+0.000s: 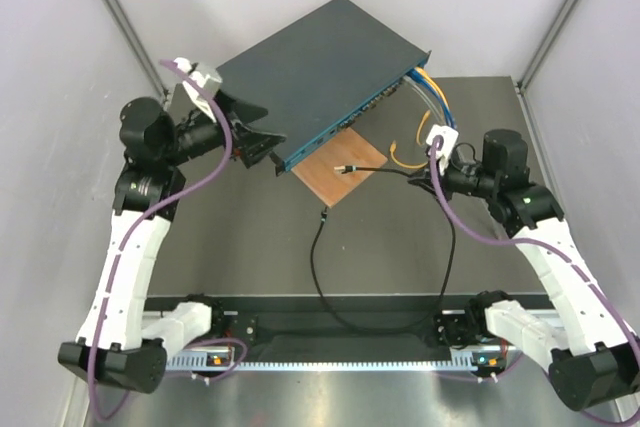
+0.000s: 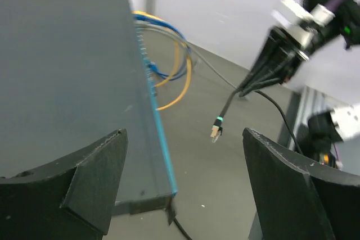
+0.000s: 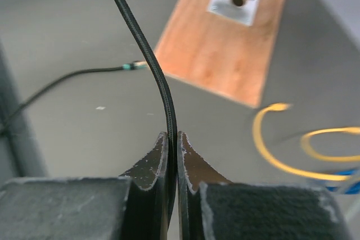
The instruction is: Insert the plug into the switch port
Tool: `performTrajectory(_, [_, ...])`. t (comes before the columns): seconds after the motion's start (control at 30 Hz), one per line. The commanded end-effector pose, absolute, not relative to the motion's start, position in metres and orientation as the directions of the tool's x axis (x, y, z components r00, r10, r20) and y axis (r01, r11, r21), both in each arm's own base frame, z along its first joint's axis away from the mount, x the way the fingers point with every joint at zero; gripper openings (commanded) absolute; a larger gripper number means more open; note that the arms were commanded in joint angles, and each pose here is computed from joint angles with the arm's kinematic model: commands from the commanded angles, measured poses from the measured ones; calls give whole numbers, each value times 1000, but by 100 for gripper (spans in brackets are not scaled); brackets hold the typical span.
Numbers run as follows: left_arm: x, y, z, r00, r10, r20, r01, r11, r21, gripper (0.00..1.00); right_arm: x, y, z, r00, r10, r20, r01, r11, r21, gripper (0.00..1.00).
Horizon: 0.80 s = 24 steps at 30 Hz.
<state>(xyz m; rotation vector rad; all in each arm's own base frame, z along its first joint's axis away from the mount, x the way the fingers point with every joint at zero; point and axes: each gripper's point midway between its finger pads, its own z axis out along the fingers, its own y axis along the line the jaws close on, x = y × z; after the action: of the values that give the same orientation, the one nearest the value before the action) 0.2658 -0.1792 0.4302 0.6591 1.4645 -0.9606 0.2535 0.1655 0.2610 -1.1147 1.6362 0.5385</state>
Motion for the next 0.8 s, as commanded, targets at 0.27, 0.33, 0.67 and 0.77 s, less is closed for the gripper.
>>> performTrajectory(0.27, [217,-286,380,102,339,-935,982,115,149,86,237,146,307,79,-310,-947,-760,597,-259,0])
performTrajectory(0.33, [210,-305,375,64,350,-934,992,83,99,86,233,139,326,223,-342,-913,-702,593,-394,0])
performTrajectory(0.67, [212,-339,357,126,410,-903,980,91,178,81,209,127,347,481,-480,-734,-564,471,-678,0])
performTrajectory(0.77, [214,-341,359,140,412,-900,977,93,194,73,206,126,340,496,-500,-710,-557,444,-702,0])
